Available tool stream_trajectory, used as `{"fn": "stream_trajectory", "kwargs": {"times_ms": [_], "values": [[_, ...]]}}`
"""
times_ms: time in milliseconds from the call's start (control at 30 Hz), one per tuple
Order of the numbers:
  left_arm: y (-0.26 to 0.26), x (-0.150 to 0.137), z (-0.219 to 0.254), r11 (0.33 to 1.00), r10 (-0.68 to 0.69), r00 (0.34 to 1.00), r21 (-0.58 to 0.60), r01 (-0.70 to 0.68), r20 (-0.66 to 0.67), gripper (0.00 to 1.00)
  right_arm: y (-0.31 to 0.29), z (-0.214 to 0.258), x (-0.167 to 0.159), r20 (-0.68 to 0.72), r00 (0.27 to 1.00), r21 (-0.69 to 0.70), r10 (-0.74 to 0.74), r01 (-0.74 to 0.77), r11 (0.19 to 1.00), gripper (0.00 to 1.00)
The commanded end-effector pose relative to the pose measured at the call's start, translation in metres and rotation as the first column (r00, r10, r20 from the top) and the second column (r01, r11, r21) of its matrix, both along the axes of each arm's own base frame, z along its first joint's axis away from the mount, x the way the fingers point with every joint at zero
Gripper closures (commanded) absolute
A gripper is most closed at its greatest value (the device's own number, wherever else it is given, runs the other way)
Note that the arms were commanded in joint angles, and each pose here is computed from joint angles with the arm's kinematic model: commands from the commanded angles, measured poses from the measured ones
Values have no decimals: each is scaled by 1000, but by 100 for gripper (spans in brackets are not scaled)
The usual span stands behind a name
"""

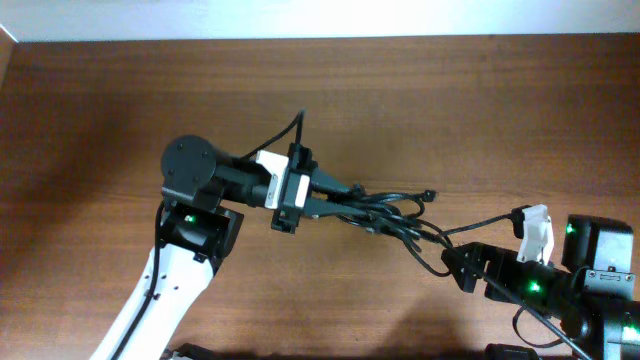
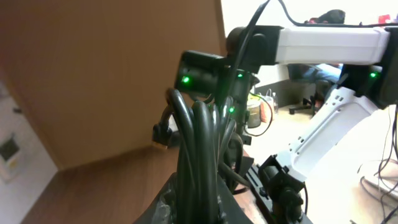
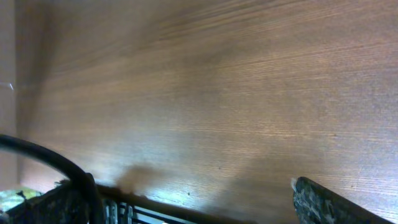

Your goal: Untangle cables

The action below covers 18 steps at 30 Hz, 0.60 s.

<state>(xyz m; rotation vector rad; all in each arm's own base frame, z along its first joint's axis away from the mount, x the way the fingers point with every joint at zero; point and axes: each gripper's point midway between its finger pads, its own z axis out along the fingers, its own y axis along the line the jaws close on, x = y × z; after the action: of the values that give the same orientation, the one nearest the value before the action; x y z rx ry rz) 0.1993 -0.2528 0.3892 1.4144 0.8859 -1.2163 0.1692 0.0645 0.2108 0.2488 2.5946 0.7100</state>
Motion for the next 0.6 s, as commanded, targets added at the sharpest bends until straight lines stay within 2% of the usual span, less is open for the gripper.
{"fn": "stream_trajectory", "kwargs": {"times_ms": [0, 67, 100, 200, 267, 333, 433, 567], "values": [[6, 10, 9, 997, 72, 997, -11, -72, -14, 100, -13, -9, 0, -63, 993, -40, -101, 99, 994, 1], [6, 10, 9, 997, 71, 997, -7, -71, -31, 100, -13, -9, 0, -83, 987, -20, -140, 139, 990, 1], [6, 10, 9, 998, 68, 994, 5, -68, -82, 100, -13, -9, 1, -85, 985, -15, -149, 149, 989, 1], [6, 11, 6, 998, 66, 990, 18, -65, -124, 100, -12, -8, 1, -85, 986, -11, -147, 146, 989, 1], [5, 14, 3, 996, 82, 984, 28, -79, -156, 100, -2, -4, 0, -86, 990, 50, -110, 115, 992, 1], [4, 25, -6, 991, 132, 961, 57, -122, -243, 100, 12, 4, -2, -63, 997, 115, -37, 44, 992, 1], [2, 33, -24, 984, 168, 916, 116, -135, -363, 100, 13, 4, -2, -60, 998, 120, -33, 40, 992, 1], [3, 31, -39, 980, 177, 905, 154, -126, -386, 100, 13, 4, -2, -58, 998, 119, -32, 39, 992, 1]]}}
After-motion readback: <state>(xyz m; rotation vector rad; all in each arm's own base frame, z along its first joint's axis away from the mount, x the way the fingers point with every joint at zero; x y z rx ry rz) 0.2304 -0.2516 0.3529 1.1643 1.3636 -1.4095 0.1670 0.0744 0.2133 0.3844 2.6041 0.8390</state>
